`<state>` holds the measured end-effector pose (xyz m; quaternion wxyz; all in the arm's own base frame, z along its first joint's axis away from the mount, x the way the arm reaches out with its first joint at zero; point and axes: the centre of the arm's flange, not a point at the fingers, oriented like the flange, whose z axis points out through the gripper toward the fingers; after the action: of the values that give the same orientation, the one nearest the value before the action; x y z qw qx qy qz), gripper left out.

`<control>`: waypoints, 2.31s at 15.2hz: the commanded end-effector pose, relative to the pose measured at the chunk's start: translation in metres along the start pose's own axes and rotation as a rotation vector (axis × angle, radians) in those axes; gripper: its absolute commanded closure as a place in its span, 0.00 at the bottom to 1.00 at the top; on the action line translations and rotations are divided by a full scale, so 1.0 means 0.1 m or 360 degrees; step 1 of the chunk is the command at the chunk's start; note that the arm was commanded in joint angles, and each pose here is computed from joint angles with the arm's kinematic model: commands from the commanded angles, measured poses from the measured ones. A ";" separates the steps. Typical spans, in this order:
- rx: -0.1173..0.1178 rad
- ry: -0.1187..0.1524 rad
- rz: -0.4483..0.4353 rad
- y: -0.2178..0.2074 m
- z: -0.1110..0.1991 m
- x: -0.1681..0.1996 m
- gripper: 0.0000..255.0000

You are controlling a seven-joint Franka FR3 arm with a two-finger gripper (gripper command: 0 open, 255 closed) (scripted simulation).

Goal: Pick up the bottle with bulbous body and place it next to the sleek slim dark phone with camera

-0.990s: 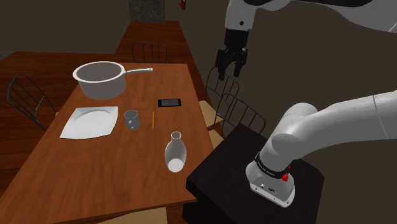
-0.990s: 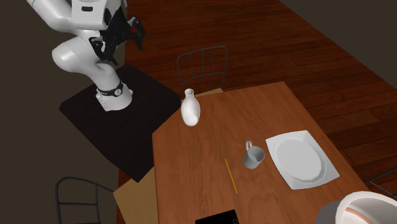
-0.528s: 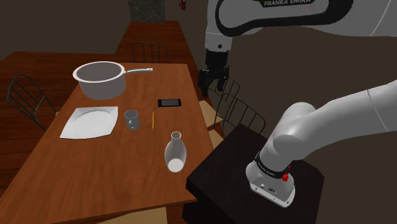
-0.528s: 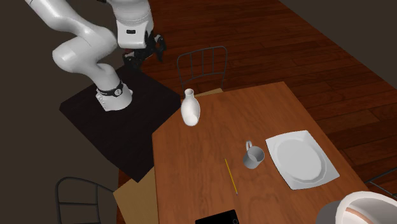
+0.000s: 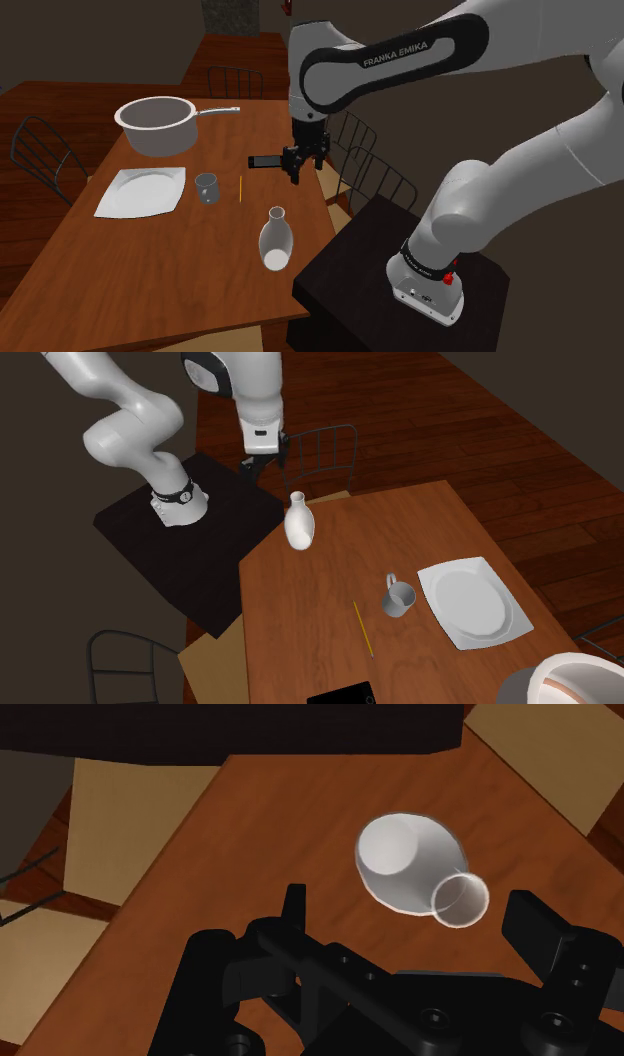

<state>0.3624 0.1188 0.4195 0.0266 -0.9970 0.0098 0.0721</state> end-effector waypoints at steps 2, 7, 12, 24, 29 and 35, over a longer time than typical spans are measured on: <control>-0.0032 0.0011 -0.0038 -0.26 0.33 0.12 0.00; -0.0086 0.0026 -0.0101 -0.64 0.85 0.34 0.00; -0.0108 0.0032 -0.0127 -0.79 1.17 0.43 0.00; -0.0108 0.0032 -0.0127 -0.77 1.46 0.44 0.00; -0.0108 0.0032 -0.0127 -0.77 1.46 0.44 1.00; -0.0108 0.0032 -0.0127 -0.77 1.46 0.44 1.00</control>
<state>0.3864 0.2028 0.2725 -0.0045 -0.9976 -0.0320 0.0613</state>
